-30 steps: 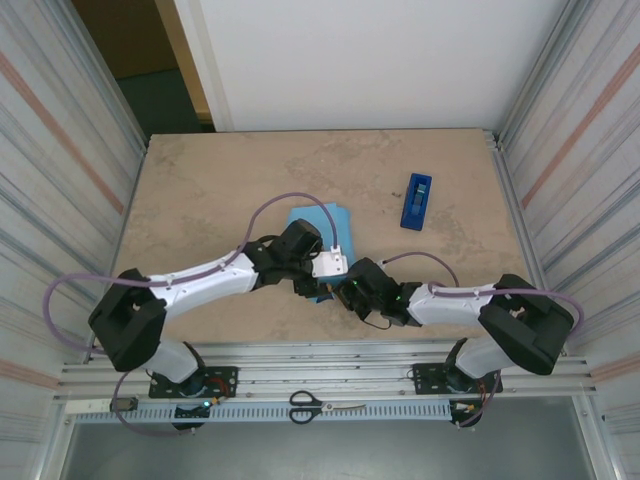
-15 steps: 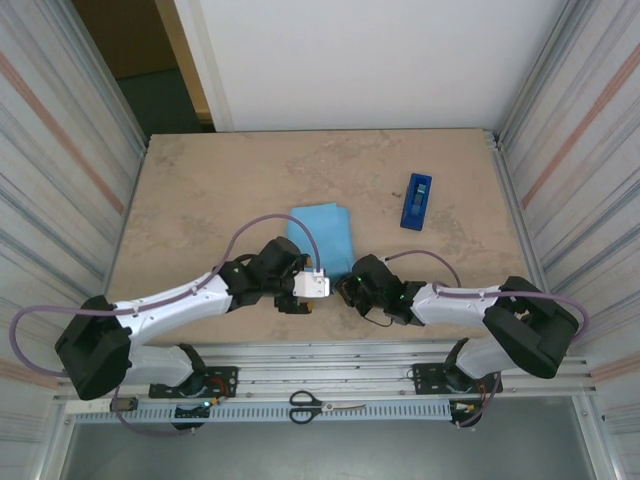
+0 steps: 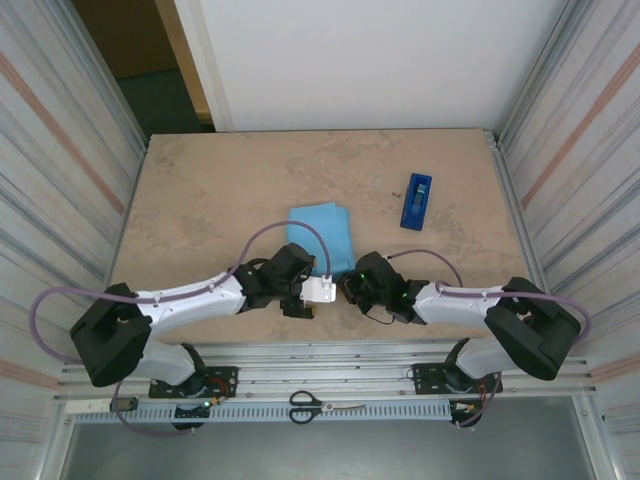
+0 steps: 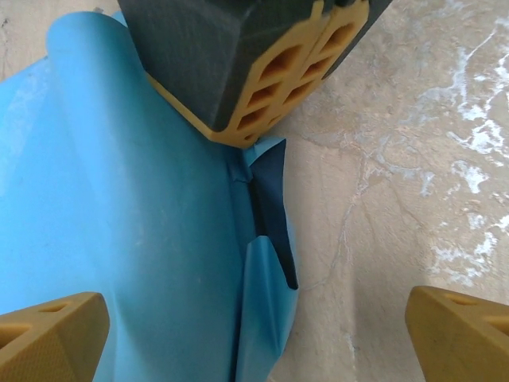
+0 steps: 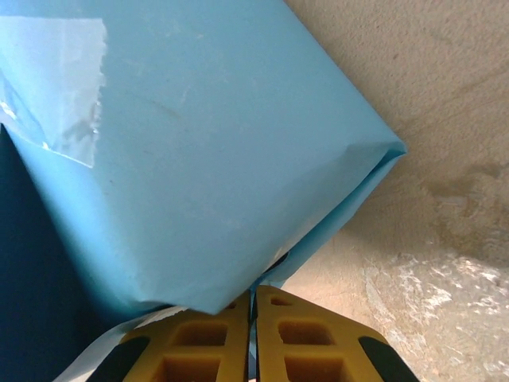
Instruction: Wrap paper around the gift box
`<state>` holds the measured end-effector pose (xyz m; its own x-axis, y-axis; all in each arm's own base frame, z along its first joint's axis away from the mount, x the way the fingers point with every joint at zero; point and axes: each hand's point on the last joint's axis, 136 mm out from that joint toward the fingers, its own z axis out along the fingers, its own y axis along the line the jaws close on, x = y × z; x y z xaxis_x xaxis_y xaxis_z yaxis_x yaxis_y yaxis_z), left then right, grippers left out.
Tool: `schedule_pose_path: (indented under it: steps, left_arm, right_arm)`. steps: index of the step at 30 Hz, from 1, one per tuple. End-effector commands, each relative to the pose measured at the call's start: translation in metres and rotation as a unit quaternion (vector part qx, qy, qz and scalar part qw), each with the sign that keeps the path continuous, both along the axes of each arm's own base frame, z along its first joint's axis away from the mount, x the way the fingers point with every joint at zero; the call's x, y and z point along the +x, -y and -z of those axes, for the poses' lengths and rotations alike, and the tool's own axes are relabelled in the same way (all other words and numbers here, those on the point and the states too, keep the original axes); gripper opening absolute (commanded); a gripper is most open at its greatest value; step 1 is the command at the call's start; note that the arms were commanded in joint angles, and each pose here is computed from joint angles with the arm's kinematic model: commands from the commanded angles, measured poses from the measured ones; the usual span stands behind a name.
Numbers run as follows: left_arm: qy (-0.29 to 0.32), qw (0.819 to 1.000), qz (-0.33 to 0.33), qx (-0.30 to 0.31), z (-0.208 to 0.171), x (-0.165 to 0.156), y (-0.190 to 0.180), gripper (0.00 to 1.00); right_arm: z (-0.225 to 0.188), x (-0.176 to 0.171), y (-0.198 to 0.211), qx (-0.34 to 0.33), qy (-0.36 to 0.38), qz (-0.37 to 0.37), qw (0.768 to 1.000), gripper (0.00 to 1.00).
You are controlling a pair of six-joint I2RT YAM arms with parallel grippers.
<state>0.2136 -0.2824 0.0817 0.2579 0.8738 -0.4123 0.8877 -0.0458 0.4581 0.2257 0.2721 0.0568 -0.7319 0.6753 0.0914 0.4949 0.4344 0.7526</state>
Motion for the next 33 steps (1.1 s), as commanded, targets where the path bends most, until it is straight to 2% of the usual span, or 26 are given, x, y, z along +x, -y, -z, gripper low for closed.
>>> schedule_pose_path:
  steps: [1, 19, 25, 27, 30, 33]
  left_arm:
    - [0.021, 1.0, -0.011, 0.001, 0.002, 0.01, 0.005, 0.96]
    - [0.028, 0.998, -0.052, 0.034, 0.021, 0.026, 0.003, 0.79]
    - [0.03, 0.997, -0.062, 0.036, 0.023, 0.029, 0.002, 0.71]
    - [0.029, 0.997, -0.068, 0.033, 0.022, 0.03, 0.003, 0.69]
    - [0.024, 0.997, -0.073, 0.028, 0.021, 0.031, 0.006, 0.61]
    - [0.018, 0.996, -0.078, 0.026, 0.02, 0.032, 0.008, 0.59]
  right_arm:
    - [-0.003, 0.001, 0.003, 0.008, 0.007, 0.001, 1.0, 0.11]
    - [-0.006, 0.005, 0.009, 0.017, 0.009, 0.003, 1.0, 0.12]
    - [-0.008, 0.004, 0.013, 0.017, 0.014, 0.001, 1.0, 0.16]
    - [-0.006, 0.002, 0.018, 0.012, 0.01, 0.002, 1.0, 0.2]
    - [-0.005, -0.002, 0.026, 0.002, 0.011, 0.006, 1.0, 0.21]
    - [-0.002, -0.006, 0.038, -0.01, 0.012, 0.012, 1.0, 0.23]
